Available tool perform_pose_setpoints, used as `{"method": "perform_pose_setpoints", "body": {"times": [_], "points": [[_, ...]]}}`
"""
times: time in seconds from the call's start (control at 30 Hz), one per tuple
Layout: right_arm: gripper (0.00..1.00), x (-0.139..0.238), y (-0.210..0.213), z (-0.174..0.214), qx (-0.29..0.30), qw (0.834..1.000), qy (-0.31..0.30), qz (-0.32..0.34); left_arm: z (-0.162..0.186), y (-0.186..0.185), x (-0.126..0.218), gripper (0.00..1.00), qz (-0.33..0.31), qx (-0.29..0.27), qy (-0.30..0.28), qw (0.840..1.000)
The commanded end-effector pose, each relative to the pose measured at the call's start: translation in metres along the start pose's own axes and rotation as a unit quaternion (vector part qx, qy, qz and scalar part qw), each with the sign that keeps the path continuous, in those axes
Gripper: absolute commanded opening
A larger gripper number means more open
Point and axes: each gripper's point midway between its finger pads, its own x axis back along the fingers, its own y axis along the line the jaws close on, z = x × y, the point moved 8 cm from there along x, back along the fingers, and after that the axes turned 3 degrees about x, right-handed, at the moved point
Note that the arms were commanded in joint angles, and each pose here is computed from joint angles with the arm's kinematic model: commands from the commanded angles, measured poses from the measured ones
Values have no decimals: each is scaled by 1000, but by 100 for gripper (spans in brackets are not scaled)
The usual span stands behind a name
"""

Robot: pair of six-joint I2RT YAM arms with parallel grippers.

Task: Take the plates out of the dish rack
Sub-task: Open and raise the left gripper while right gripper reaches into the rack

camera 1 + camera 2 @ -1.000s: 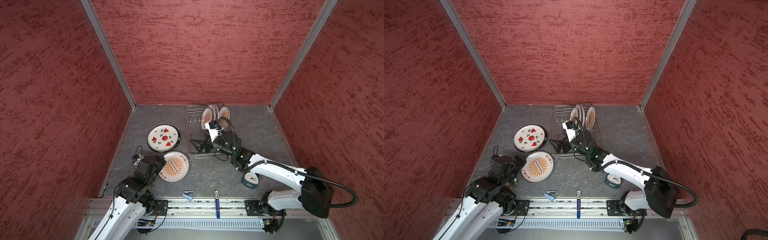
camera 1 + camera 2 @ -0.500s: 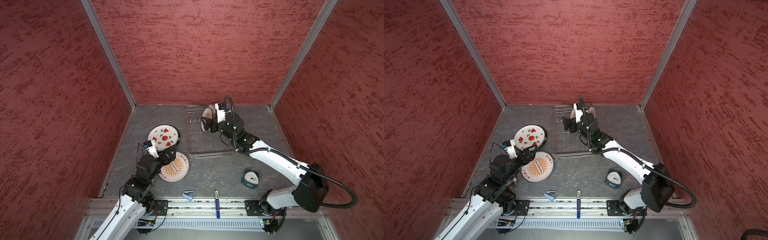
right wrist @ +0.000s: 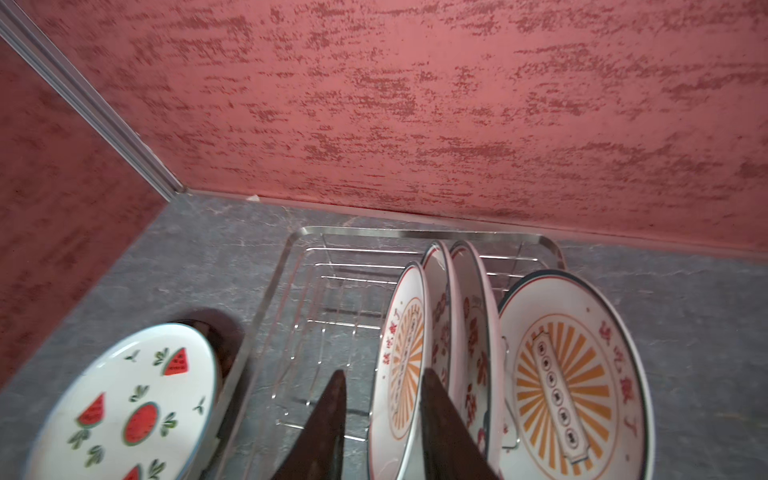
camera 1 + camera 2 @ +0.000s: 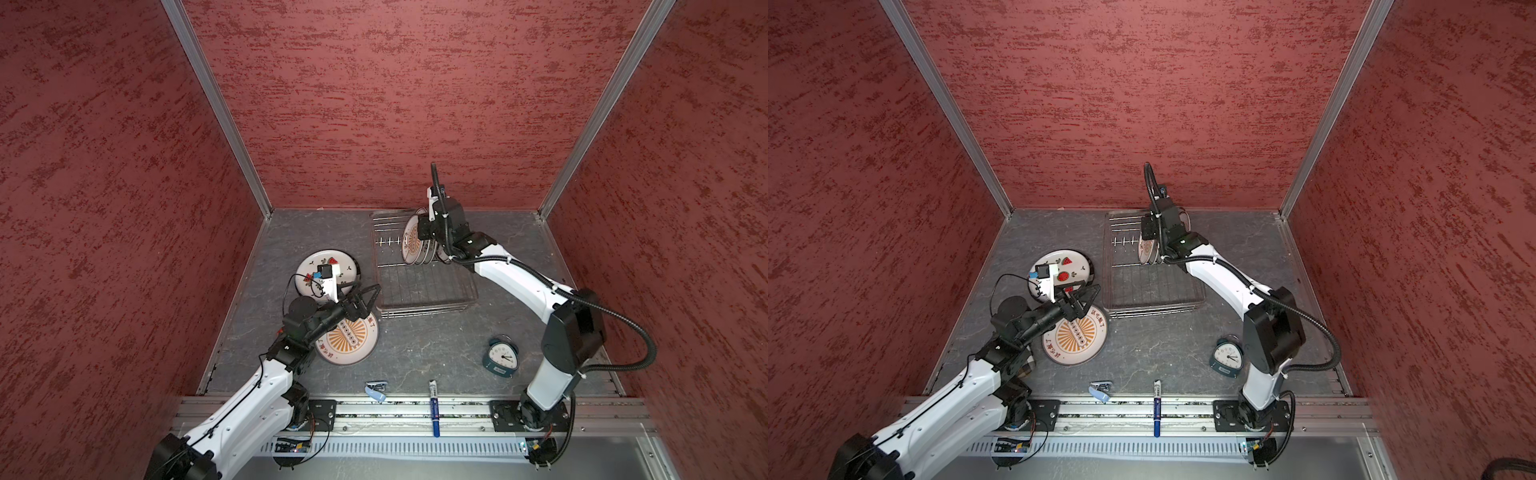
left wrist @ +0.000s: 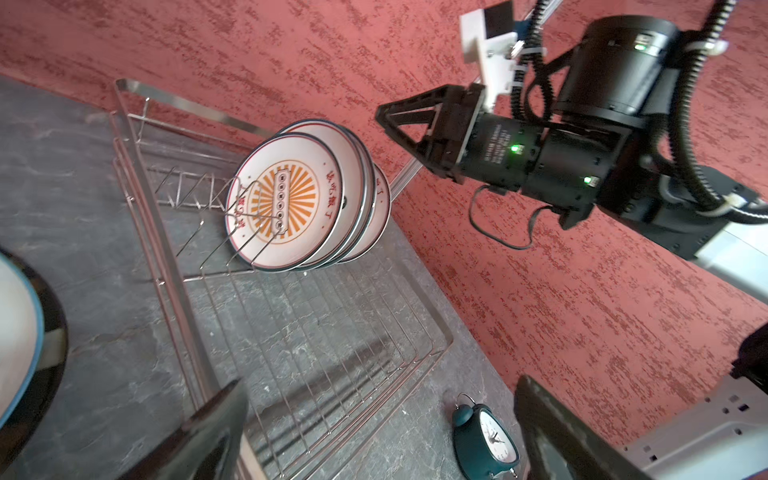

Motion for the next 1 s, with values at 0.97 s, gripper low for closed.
{"method": "perform_pose_setpoints", "body": {"times": [0.97], "points": [[17, -57, -20, 26, 60, 984, 99, 135, 11, -13, -26, 99, 15, -60, 11, 998]]}}
